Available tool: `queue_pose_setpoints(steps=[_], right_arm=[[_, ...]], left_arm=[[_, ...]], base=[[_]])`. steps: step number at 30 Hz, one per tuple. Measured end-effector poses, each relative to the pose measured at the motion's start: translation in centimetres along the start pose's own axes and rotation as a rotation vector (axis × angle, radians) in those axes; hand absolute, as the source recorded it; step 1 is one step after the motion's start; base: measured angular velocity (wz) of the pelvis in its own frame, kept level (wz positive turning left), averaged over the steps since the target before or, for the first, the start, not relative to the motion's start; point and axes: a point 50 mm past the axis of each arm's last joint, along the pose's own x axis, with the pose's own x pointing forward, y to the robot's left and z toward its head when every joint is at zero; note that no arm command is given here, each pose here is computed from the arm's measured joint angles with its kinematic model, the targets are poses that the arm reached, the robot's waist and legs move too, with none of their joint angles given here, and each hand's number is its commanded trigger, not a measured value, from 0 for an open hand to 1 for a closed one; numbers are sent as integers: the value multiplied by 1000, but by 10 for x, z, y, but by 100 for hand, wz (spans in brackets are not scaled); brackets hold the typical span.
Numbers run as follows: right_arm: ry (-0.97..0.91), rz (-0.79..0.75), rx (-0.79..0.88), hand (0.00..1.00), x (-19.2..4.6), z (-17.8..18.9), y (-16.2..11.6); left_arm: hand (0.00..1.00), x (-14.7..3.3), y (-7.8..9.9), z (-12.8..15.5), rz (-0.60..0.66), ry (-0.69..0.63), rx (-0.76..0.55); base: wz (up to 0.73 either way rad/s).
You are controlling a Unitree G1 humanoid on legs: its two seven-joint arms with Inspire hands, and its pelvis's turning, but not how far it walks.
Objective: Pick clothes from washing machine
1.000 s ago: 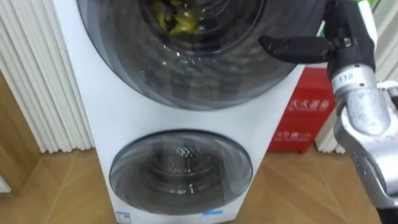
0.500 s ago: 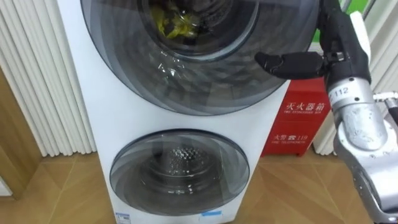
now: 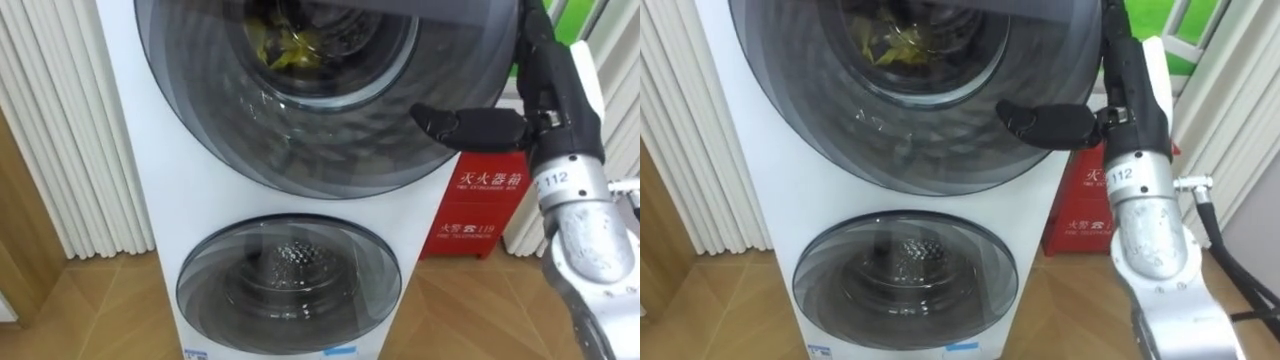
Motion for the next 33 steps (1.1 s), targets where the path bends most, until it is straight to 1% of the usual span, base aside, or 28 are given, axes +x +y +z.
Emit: queue_pose_setpoints(steps=[2, 6, 16, 21, 25, 33], right_arm=[[-13, 8, 5, 0, -1, 3, 0], [-47, 35, 13, 0, -3, 12, 1], [-119, 85, 45, 0, -6, 31, 3], [-116, 119, 88, 0, -7, 32, 5], [-118, 149, 148, 0, -8, 34, 7], [-114, 172, 186, 0, -9, 35, 8]], left_arm=[[0, 0, -1, 2, -7, -8, -28], [0, 0, 0, 6, -6, -37, -25], [0, 0, 0, 2, 18, -49, -24], [0, 2, 8, -6, 44, -47, -9], [0, 2, 8, -5, 44, -48, -7], [0, 2, 8, -6, 44, -43, -4]], base=[[-2], [-4], [0], [-7], [-3], [0]])
